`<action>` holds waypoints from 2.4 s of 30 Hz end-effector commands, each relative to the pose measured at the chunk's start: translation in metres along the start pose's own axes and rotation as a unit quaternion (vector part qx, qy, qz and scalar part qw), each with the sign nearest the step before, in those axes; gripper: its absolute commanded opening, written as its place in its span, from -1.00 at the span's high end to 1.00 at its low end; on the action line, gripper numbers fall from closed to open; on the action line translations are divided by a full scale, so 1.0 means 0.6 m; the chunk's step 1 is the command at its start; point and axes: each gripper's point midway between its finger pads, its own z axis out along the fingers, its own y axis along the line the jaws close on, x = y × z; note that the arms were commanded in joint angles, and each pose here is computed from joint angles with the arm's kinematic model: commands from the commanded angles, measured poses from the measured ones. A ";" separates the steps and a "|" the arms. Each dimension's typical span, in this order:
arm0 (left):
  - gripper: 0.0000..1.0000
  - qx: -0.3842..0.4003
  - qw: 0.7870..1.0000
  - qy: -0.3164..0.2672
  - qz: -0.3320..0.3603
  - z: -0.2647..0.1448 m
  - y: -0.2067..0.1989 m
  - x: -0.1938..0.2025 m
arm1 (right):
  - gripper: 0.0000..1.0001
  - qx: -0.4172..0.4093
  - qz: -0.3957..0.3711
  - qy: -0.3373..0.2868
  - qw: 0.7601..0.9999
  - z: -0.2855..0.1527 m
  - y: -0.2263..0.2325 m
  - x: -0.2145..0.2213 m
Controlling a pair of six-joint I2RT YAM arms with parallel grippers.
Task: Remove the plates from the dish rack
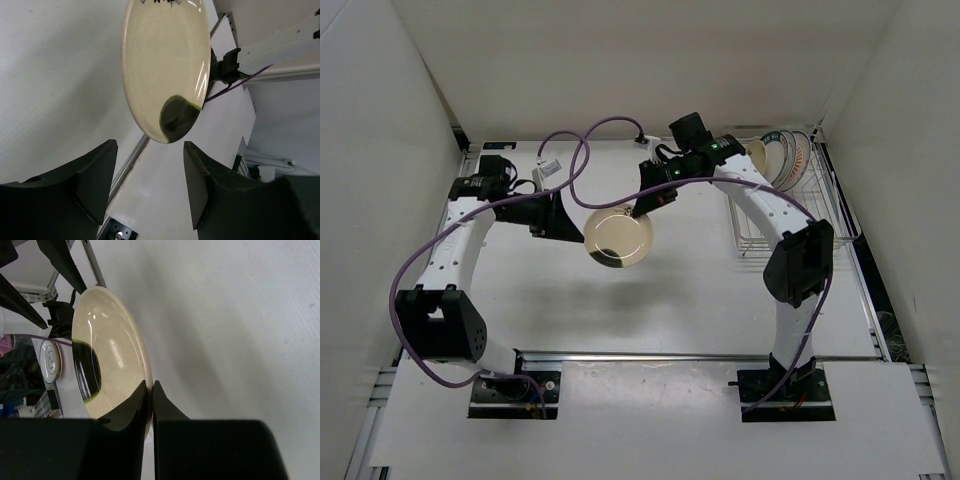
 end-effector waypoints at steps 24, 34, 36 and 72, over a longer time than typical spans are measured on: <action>0.76 0.018 1.000 -0.009 -0.001 0.006 0.000 -0.019 | 0.99 -0.076 -0.046 -0.016 0.996 0.005 0.091 -0.034; 0.80 -0.021 0.999 -0.029 -0.005 0.000 0.006 -0.026 | -0.67 0.068 -0.068 -0.039 0.995 -0.067 -0.002 -0.025; 0.80 -0.040 0.999 -0.036 -0.005 0.000 0.017 -0.030 | -0.71 0.103 -0.078 -0.053 0.990 -0.100 -0.019 -0.030; 0.80 -0.204 0.917 -0.214 -0.266 -0.190 0.601 -0.239 | -1.00 0.413 0.029 -0.130 0.901 -0.504 -0.030 0.348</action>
